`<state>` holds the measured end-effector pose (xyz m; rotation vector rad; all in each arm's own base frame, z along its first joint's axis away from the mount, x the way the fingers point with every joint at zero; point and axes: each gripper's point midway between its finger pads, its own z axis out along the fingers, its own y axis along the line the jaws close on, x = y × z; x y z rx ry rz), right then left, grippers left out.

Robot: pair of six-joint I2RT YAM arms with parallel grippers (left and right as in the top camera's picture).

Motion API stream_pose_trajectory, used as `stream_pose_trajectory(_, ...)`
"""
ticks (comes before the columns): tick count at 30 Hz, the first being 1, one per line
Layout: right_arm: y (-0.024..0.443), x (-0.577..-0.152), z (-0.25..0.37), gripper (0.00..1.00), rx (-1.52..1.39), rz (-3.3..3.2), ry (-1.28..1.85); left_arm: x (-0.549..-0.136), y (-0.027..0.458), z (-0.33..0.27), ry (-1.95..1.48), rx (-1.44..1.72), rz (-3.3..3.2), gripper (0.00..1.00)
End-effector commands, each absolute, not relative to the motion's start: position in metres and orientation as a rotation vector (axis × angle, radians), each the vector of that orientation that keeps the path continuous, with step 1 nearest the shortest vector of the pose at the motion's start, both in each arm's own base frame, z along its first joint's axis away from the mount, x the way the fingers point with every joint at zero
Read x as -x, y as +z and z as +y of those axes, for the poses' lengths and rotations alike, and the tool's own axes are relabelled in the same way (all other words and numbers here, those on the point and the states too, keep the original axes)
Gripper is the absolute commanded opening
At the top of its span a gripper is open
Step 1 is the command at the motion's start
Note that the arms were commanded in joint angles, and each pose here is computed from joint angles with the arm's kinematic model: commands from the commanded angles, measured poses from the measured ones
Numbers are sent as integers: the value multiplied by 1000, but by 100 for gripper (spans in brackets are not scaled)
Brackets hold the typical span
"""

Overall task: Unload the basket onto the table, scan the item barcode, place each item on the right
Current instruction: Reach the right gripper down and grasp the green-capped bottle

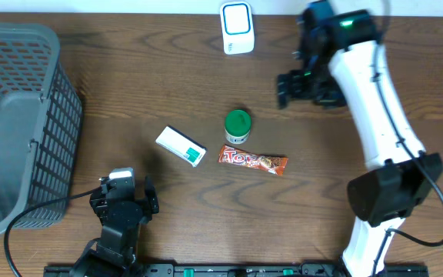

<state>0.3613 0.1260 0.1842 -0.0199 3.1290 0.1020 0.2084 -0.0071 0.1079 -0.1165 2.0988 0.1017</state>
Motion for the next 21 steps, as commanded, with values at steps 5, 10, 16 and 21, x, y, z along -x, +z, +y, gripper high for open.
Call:
stream_pose_trajectory(5, 185, -349, 254, 99, 224, 3031, 503, -209, 110, -4, 107, 139, 2086, 87)
stream_pose_trajectory(10, 179, -348, 264, 99, -326, 3006, 336, -209, 110, -4, 107, 139, 2086, 88)
stream_pose_trajectory(16, 159, -352, 262, 97, -526, 3010, 257, -209, 110, -4, 107, 139, 2086, 87)
stream_pose_trajectory(21, 121, -358, 258, 97, -549, 3077, 168, -209, 110, -4, 107, 138, 2087, 88)
